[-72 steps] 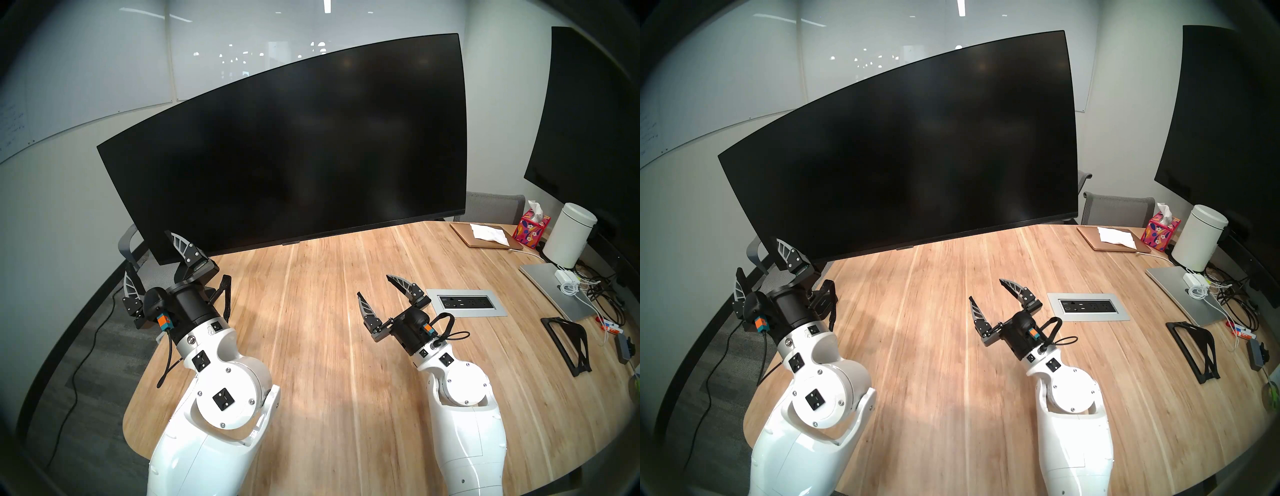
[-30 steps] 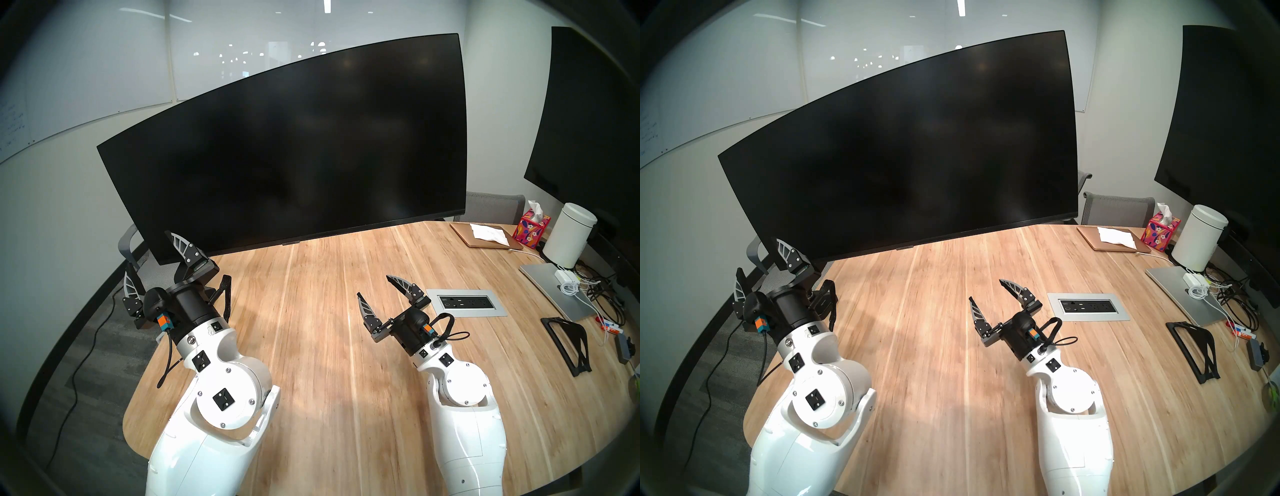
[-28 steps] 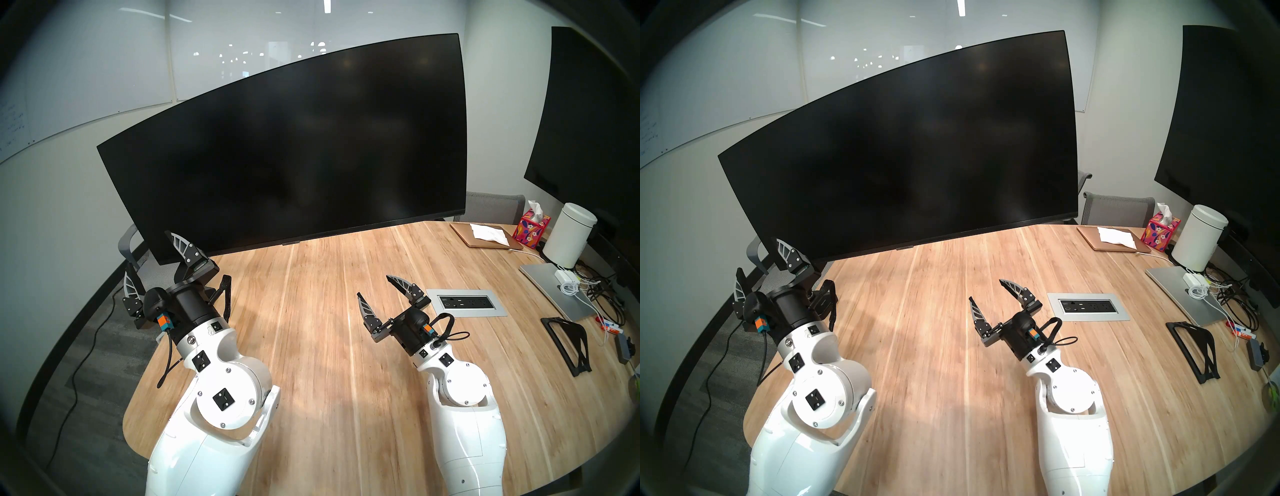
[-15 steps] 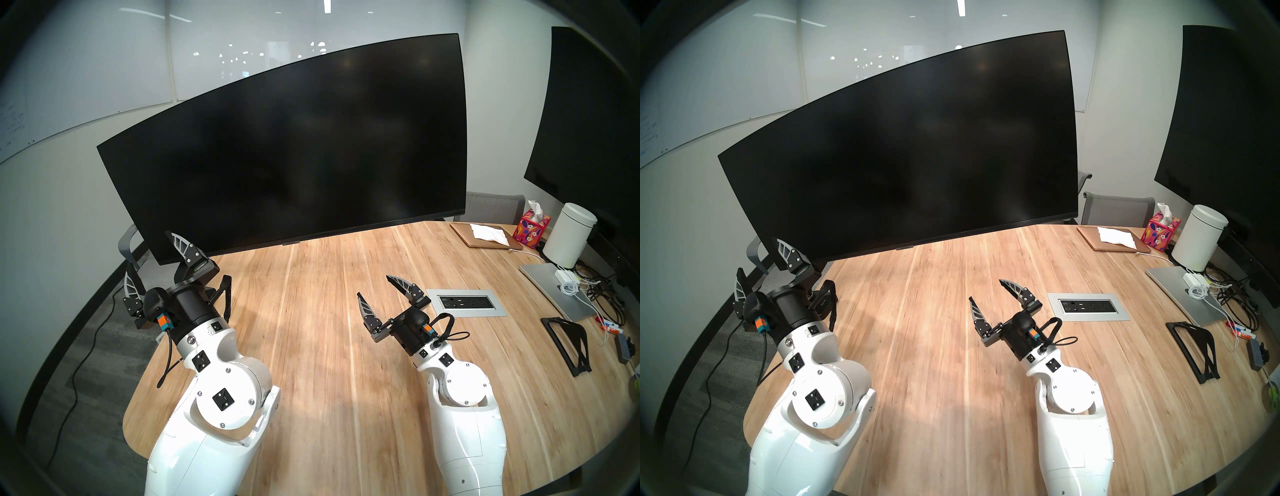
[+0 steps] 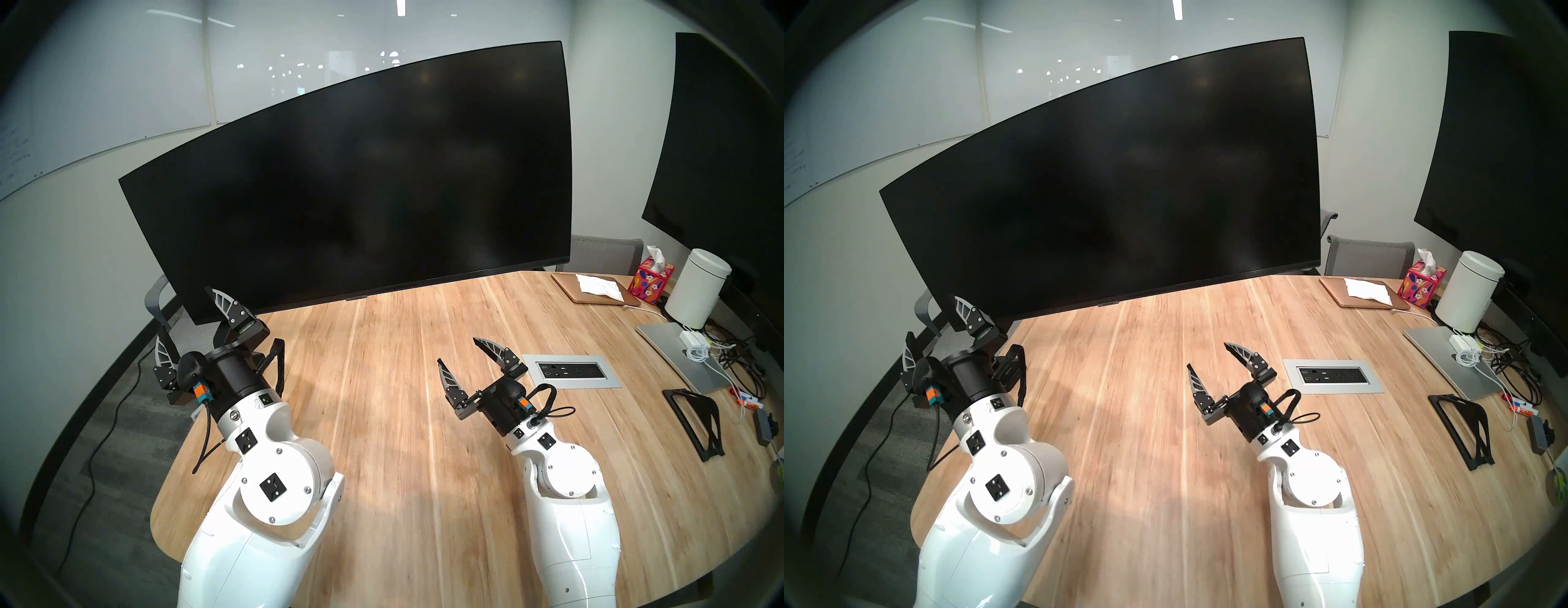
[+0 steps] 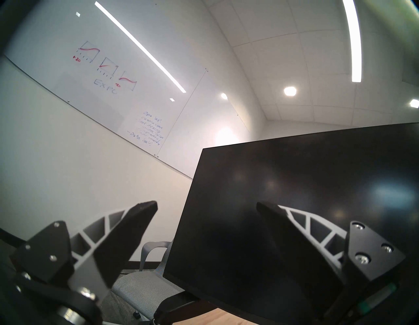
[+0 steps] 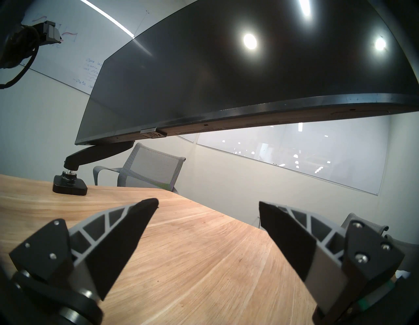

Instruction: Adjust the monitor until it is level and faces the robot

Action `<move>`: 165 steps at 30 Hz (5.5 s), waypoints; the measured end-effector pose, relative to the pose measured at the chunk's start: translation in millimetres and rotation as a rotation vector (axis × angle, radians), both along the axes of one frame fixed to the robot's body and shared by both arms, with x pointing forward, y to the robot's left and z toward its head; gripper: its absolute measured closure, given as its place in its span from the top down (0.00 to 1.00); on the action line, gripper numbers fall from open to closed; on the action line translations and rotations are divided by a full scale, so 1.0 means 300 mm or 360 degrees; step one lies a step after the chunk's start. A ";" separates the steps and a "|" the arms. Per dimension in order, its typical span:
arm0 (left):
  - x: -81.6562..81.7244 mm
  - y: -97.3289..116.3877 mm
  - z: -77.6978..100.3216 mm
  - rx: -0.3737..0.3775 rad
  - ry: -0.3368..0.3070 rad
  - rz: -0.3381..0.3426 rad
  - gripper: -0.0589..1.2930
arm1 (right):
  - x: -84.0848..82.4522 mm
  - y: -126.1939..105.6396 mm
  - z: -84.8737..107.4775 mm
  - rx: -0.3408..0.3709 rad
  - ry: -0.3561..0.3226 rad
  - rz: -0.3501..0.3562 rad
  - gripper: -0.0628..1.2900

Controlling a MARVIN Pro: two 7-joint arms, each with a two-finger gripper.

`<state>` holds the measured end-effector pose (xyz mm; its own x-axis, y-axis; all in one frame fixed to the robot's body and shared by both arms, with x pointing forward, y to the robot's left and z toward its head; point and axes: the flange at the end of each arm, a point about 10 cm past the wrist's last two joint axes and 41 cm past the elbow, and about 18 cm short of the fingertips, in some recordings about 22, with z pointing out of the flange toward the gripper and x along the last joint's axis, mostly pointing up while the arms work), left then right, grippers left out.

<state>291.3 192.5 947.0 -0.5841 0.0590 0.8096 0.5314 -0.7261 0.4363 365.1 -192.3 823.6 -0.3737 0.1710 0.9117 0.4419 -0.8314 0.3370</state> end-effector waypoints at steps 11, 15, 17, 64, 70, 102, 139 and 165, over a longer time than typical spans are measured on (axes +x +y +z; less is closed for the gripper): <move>-0.008 -0.013 0.000 -0.0059 0.0051 0.0054 0.94 | 0.000 0.000 0.000 0.0000 0.0000 0.0000 0.95; -0.010 -0.019 0.001 -0.0085 0.0065 0.0072 0.94 | 0.000 0.000 0.000 0.0000 0.0000 0.0000 0.95; -0.011 -0.021 0.001 -0.0095 0.0073 0.0080 0.94 | 0.000 0.000 0.000 0.0000 0.0000 0.0000 0.95; -0.001 -0.040 -0.056 -0.0212 0.0223 0.0387 0.94 | 0.000 0.000 -0.004 0.0000 0.0005 0.0000 0.95; 0.053 0.079 -0.187 -0.0221 0.0360 0.0493 0.94 | 0.000 0.000 -0.008 0.0000 0.0010 0.0001 0.95; 0.218 0.497 -0.385 -0.0194 0.0203 0.0583 0.94 | 0.000 0.000 -0.007 -0.0001 0.0008 0.0001 0.95; 0.299 0.559 -0.454 -0.0226 0.0397 0.0509 0.94 | 0.000 0.000 -0.006 -0.0001 0.0007 0.0001 0.95; 0.386 0.605 -0.441 -0.0376 0.0439 0.0457 0.94 | 0.000 0.000 -0.006 -0.0001 0.0007 0.0001 0.95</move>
